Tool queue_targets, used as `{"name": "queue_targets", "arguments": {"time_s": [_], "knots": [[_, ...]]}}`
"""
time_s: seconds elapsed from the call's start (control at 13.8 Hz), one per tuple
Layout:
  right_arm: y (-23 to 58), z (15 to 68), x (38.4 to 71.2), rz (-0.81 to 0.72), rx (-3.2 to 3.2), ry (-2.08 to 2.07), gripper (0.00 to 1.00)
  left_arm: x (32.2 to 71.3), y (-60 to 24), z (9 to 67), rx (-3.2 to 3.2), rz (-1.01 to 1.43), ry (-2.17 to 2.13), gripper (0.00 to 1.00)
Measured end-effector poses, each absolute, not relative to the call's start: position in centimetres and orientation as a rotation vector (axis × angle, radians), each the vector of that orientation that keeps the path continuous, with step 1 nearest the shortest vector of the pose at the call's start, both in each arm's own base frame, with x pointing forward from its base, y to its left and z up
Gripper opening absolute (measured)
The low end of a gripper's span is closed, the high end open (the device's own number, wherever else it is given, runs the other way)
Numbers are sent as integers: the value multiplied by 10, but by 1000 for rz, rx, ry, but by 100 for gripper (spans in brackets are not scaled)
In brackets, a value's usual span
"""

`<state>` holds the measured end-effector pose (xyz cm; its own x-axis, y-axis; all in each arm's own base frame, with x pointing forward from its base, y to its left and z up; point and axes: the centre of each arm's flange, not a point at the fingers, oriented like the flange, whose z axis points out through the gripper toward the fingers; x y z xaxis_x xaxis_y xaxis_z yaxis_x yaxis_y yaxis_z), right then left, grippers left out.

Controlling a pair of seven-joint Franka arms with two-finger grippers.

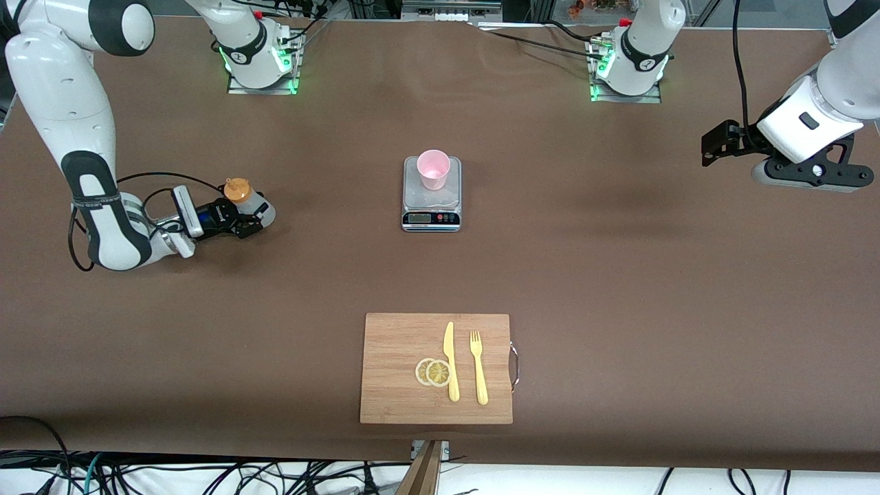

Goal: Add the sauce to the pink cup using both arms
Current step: 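Carry the bottle back with the right gripper and set it down, then open the right gripper and draw it back from the bottle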

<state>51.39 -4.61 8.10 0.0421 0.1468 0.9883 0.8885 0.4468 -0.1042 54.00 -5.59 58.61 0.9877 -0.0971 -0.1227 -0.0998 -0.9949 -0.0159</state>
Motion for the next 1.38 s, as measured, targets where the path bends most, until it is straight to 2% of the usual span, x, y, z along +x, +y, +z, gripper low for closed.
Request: {"name": "queue_targets", "arguments": {"time_s": [0.44,0.51,0.65,1.02,1.38], "knots": [[-46,80,514,-738,-989,-1422,28,540,-56,586,-3110,190,154,100],[-46,80,514,-739,-990,-1421,32,540,-56,586,-3110,190,154,100],[-46,80,514,-740,-990,-1419,47,540,-56,586,-3110,190,154,100],[-47,81,516,-728,-1006,-1409,100,540,-56,586,-3110,190,154,100],[-57,83,519,-728,-1030,-1410,100,540,-56,586,-3110,190,154,100]]}}
